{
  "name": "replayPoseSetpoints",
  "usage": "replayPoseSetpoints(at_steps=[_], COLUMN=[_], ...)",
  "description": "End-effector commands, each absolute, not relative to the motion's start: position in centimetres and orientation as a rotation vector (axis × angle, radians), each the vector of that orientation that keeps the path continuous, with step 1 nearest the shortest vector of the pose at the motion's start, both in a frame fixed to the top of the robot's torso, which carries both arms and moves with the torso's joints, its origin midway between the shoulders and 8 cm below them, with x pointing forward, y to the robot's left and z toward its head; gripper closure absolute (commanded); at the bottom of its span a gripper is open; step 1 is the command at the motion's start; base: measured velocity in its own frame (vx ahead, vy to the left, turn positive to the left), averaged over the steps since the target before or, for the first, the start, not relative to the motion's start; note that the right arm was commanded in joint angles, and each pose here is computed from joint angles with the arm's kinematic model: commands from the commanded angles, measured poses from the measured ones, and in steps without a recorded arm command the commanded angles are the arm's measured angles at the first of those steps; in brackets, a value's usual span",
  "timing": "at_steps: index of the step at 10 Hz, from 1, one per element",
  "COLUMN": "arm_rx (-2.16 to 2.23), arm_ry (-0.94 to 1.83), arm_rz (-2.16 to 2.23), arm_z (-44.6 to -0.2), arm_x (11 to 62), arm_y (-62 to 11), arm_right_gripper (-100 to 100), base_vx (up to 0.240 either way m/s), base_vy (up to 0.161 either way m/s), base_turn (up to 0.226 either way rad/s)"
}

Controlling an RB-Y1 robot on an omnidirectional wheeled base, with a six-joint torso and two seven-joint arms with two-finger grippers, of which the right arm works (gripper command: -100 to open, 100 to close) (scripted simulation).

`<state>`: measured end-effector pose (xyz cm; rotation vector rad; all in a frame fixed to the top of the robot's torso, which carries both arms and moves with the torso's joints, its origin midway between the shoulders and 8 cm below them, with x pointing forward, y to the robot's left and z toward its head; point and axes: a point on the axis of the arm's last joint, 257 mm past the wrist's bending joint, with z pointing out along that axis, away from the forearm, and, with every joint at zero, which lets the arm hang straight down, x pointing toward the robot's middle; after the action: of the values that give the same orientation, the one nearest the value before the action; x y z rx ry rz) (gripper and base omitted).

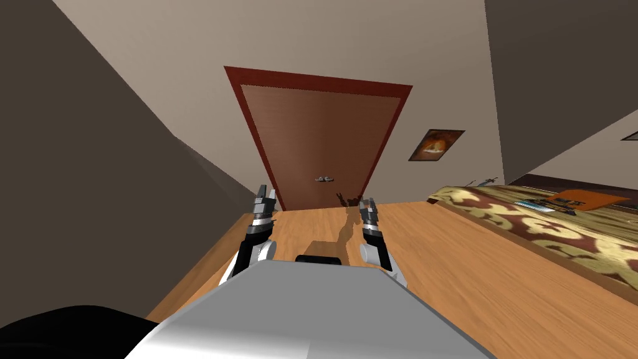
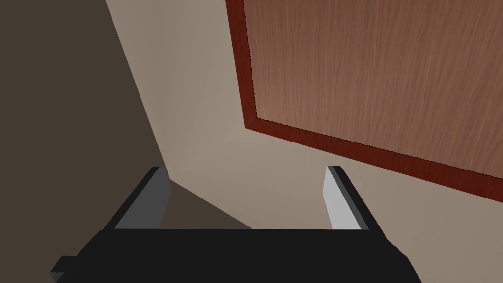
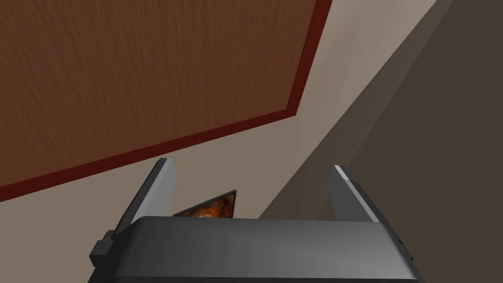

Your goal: Pull the door open

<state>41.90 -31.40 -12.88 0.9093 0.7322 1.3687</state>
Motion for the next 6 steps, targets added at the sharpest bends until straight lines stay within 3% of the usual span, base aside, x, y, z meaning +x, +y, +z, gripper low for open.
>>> replayPoseSetpoints(at_steps=[1,6], arm_rx=[0.919,0.979], arm_ry=[0.739,0.780], arm_rz=[1.362,1.317], arm_z=[-13.8,-17.9], arm_x=[42.1,43.4], arm_y=[-31.5,-33.1], arm_right_gripper=[-100,-100], base_vx=[0.066,0.091], base_vy=[-0.004,-0.002], base_turn=[0.051,0.123])
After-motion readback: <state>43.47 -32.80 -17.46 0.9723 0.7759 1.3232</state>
